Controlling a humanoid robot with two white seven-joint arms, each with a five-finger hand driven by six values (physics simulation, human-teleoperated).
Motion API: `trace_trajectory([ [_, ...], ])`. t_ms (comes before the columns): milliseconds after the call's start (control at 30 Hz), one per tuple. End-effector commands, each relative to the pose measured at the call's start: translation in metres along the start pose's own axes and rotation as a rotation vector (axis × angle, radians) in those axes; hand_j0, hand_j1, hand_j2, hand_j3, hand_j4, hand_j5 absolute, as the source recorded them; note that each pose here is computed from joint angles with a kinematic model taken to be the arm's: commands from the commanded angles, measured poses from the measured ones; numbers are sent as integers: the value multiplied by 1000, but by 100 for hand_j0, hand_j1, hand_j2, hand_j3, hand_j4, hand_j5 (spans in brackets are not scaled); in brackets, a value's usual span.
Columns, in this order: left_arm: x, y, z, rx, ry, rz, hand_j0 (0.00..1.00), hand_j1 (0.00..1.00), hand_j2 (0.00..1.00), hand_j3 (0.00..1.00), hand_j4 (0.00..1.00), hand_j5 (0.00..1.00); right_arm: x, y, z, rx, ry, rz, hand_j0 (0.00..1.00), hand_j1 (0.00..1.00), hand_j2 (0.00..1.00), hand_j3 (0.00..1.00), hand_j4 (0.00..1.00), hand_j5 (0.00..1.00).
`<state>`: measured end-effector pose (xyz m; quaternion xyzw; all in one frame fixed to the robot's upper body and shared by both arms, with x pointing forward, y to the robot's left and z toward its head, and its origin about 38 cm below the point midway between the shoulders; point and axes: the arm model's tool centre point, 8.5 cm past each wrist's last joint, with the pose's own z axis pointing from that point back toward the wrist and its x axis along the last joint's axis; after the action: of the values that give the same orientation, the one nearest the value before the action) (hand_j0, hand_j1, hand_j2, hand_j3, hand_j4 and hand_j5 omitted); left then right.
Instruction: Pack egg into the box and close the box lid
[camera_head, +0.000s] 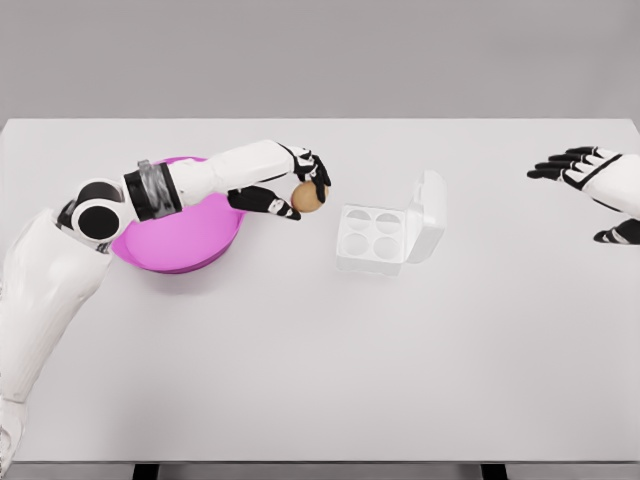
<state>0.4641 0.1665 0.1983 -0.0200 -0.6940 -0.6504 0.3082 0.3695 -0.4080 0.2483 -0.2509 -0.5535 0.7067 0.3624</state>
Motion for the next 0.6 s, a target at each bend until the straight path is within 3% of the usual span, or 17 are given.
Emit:
trace_trajectory([
  [0, 4, -2, -9, 11, -18, 17, 45, 45, 45, 45, 45, 45, 0, 0, 0, -4, 0, -5, 100, 100, 100, 100, 100, 100],
  [233, 15, -13, -33, 27, -68, 54, 45, 45, 45, 45, 45, 45, 0, 0, 0, -3, 0, -6, 100, 100, 100, 100, 100, 100],
  [567, 11, -34, -57, 13, -59, 115, 44, 44, 44, 44, 44, 44, 0, 0, 0, -4, 0, -5, 100, 100, 100, 100, 100, 100],
])
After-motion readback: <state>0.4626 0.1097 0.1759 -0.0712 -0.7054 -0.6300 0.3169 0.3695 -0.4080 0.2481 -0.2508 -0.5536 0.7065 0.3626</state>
